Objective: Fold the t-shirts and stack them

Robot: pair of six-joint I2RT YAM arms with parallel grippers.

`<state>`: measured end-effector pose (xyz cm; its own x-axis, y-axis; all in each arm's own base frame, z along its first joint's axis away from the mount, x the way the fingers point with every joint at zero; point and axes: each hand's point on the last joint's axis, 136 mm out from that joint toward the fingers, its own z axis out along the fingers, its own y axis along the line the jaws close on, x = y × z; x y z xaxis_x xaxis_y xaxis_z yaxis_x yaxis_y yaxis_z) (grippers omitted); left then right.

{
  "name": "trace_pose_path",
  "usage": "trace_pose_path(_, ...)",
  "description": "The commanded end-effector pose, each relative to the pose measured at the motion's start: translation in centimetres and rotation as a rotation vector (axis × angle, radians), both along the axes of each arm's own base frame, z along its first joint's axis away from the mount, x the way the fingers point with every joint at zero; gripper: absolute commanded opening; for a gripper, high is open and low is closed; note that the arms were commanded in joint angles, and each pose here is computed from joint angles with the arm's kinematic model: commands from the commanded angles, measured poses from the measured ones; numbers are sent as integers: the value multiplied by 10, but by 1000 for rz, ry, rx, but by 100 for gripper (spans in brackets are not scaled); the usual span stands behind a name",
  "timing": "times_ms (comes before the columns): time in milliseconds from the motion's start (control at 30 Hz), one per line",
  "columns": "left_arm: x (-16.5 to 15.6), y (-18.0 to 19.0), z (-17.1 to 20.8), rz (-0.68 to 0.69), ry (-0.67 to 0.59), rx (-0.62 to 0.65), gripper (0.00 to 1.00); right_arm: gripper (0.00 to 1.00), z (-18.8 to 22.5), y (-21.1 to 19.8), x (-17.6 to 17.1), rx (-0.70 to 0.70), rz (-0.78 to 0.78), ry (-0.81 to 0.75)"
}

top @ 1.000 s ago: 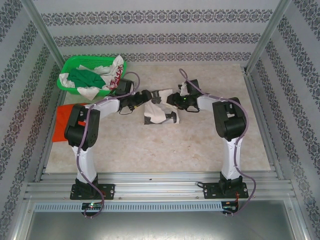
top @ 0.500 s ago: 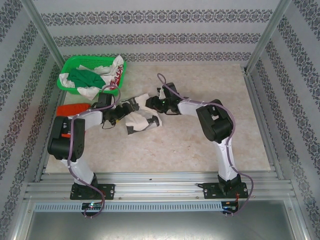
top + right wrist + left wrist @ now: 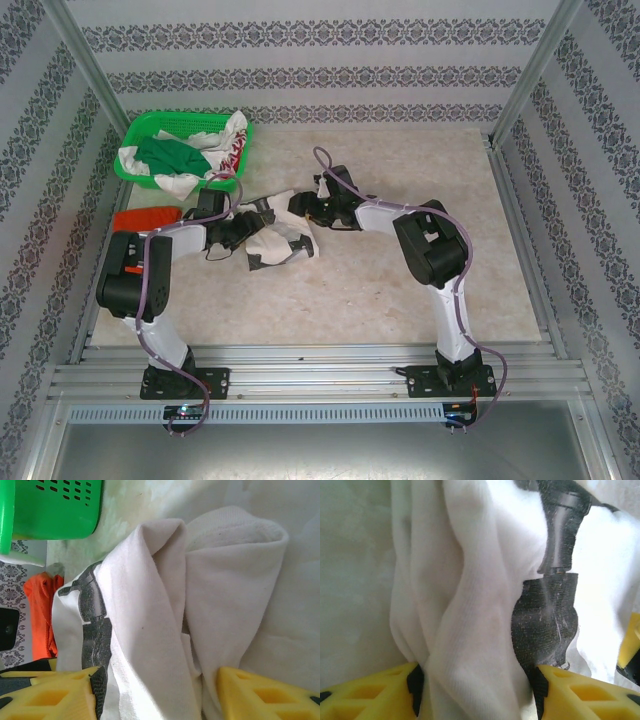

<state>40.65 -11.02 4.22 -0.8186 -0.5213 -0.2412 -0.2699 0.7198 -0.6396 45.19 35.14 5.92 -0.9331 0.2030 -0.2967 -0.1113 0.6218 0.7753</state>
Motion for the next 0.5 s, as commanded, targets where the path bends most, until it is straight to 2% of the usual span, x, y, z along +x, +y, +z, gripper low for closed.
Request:
trace_pose_path(0,-3,-2,-6,-3,17,11,67,60,3,0,-5,13,13,-1)
trace_pose_path(100,-5,-1,-9,-4,25,22,67,60,3,0,-6,12,20,-2)
trace_pose_path(233,-1,-11,-13,1,24,-46,59,60,3,4,-7,21,32,2)
trace_pose_path(333,5,-20,-10,-8,0,-57,48,60,3,7,-8,35,40,6)
trace_pose_path(467,14,-28,-5,-22,-27,-77,41,60,-1,14,-13,42,63,15)
